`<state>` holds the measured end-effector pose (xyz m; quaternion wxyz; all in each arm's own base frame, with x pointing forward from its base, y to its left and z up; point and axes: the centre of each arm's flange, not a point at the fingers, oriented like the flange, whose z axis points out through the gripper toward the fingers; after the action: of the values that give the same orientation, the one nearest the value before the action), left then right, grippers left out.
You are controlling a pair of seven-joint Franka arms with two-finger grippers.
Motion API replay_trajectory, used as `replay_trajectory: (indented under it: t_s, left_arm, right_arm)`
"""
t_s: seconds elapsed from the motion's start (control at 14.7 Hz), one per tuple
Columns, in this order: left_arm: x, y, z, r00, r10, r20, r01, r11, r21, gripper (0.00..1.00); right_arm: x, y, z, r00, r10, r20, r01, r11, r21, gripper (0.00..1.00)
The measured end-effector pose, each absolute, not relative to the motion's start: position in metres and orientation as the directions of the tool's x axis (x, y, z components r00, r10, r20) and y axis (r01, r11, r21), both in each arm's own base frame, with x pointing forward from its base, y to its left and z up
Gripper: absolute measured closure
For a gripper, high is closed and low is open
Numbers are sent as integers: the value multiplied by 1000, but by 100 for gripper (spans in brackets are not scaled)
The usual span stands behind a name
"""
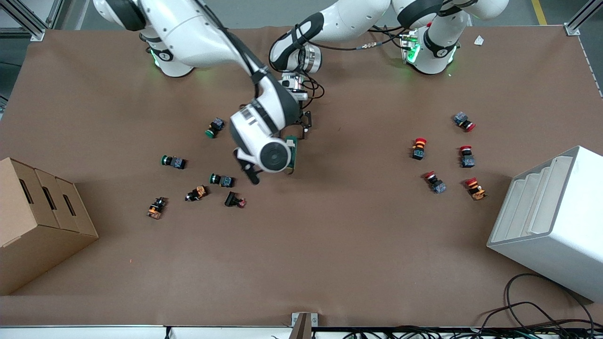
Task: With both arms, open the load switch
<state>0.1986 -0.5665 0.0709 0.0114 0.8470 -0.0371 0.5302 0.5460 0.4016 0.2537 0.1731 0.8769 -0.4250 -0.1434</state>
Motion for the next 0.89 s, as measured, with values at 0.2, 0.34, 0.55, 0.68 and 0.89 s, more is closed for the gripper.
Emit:
replay_trajectory:
  t_s: [0.2,0.34,0.55,0.68,0.89]
  left_arm:
    - [198,-570,75,459,-46,887,-43,-999,-29,0]
    - [197,-576,84,494,-54,868,-6,-998,-59,0]
    - [201,-587,106,533,-32,845,50,-996,-69,0]
    - [207,-600,130,567,-5,824,93,-993,-70,0]
    - [233,-618,175,612,42,790,159,-985,-71,0]
  right_arm:
    - [597,325,295,691,-701,-175,-622,-700,350,0]
    - [623,267,325,749,-621,-229,-554,-778,297,0]
    - [648,172,363,841,-463,-280,-410,-883,230,0]
    - [656,113,384,887,-346,-306,-306,-936,173,0]
    - [660,48,417,929,-218,-298,-199,-976,91,0]
